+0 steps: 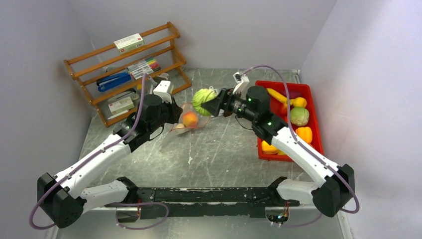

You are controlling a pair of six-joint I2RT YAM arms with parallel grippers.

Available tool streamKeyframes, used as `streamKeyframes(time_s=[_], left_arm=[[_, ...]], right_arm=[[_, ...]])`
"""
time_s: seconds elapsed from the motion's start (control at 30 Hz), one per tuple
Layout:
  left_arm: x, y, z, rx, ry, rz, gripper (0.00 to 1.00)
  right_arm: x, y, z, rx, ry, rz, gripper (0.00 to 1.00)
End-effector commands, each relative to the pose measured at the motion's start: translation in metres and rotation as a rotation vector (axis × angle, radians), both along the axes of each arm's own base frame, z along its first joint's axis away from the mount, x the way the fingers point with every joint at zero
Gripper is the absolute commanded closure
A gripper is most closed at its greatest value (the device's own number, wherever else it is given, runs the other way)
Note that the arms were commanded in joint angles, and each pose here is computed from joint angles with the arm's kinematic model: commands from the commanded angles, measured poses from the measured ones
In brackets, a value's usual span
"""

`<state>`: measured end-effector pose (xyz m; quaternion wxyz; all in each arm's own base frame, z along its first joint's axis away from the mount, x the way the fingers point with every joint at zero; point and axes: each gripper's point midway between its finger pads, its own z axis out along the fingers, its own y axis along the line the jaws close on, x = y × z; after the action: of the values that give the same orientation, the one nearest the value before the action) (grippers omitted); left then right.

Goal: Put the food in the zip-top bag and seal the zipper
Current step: Place the fake vegetable in the zipper food storage bag.

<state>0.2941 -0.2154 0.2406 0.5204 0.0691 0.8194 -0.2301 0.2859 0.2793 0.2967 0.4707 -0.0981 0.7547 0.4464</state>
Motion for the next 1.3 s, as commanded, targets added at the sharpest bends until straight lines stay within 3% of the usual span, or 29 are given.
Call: streamKeyframes(time_s=[0.0,0.37,0.7,1.27], left_arm=[[0.004,-0.007,0.022,-0.051,-0.042,-0.019,0.93],[0.002,-0.009,0.025,-0.066,-0.042,-0.029,0.93],[0.002,-0.014,0.029,-0.082,-0.032,-0.046,0.93],[0.003,-0.013,0.036,-0.088,-0.064,-0.041,0.93]], right_arm=[[-0.012,0.033,0.018,0.009,-0.079,0.100,0.34],[-0.022,0.066,-0.024,-0.135,-0.035,0.154,0.34],[-0.023,0.067,-0.063,-0.279,0.065,0.137,0.33],[-0.031,0.054,-0.072,-0.294,0.074,0.110,0.34]])
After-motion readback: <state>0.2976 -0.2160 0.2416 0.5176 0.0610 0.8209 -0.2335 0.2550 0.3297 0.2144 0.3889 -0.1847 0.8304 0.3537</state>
